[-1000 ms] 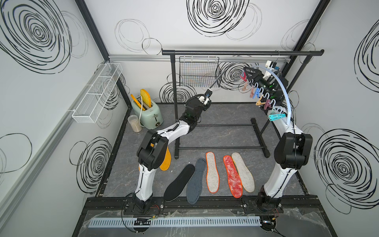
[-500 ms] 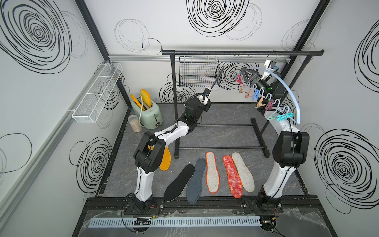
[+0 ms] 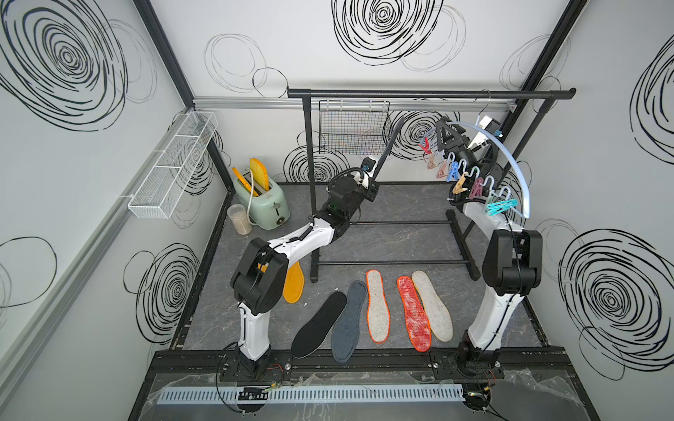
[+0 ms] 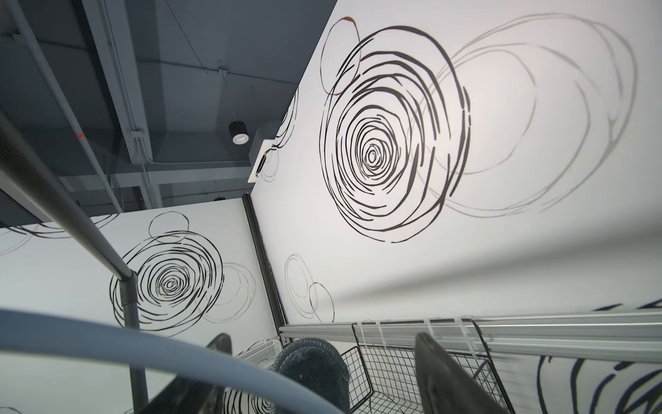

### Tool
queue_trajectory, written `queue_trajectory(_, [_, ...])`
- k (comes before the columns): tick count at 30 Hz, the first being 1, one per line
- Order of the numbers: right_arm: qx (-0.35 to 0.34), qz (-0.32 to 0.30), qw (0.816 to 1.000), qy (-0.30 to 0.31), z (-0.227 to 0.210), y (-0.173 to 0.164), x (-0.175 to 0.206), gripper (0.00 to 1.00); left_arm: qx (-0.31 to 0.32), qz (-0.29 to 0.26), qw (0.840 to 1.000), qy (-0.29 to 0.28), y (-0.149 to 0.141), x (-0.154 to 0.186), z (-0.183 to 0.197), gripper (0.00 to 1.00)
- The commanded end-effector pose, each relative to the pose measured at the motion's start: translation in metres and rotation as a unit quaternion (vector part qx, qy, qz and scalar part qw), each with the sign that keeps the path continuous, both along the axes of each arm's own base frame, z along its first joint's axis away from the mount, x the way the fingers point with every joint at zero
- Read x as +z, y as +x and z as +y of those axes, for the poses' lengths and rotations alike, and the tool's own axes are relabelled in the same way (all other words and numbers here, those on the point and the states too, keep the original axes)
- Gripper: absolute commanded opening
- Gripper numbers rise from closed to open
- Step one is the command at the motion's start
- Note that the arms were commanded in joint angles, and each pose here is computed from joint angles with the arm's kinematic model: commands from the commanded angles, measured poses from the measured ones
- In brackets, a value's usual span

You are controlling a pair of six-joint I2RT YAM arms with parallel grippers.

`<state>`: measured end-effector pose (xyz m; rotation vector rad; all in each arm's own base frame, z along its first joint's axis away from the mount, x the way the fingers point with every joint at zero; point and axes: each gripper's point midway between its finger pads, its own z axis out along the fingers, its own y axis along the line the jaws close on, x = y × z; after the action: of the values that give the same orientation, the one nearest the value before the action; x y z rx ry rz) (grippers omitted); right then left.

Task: Take the shoe insoles off the hanger
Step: Place the insole at the center of the board.

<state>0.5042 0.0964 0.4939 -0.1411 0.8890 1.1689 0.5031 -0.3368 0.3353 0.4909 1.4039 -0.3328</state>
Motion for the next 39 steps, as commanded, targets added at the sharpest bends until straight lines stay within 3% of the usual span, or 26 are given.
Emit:
queue_trajectory(1, [-0.016,-0.044,0.998,0.041,-0.003,-0.018,0.004,0.80,-0.010,-0.027,0.999,-0.031,-0.012,0.032,0.002,0.00])
queue_trajectory(10, [0.004,-0.107,0.984,0.144,-0.027,-0.040,0.001,0.78,-0.009,-0.028,0.999,-0.026,-0.012,0.031,0.002,0.00])
queue_trajectory(18, [0.000,-0.134,0.978,0.159,-0.033,-0.049,0.007,0.80,-0.010,-0.029,0.999,-0.024,-0.013,0.031,0.001,0.00])
queue_trajectory(23, [-0.068,-0.091,0.979,0.171,-0.048,-0.041,0.009,0.79,-0.008,-0.030,0.999,-0.024,-0.014,0.032,0.001,0.00])
queue_trajectory(26, [-0.138,0.060,0.975,0.166,-0.059,0.000,-0.004,0.80,-0.009,-0.029,0.999,-0.024,-0.015,0.034,0.001,0.00])
queue_trajectory(27, [-0.153,0.080,0.973,0.150,-0.059,0.006,-0.005,0.80,-0.008,-0.028,0.999,-0.024,-0.016,0.035,0.001,0.00])
queue_trajectory(29, [-0.168,0.042,0.979,0.110,-0.051,-0.005,0.005,0.80,-0.005,-0.025,0.999,-0.027,-0.018,0.039,0.003,0.00])
queue_trajectory(31, [-0.163,0.025,0.979,0.122,-0.053,-0.013,0.007,0.80,-0.005,-0.025,0.999,-0.032,-0.022,0.045,0.005,0.00])
queue_trajectory(39, [-0.154,0.021,0.983,0.099,-0.060,-0.022,0.018,0.82,-0.013,-0.013,0.999,-0.034,-0.037,0.055,0.008,0.00])
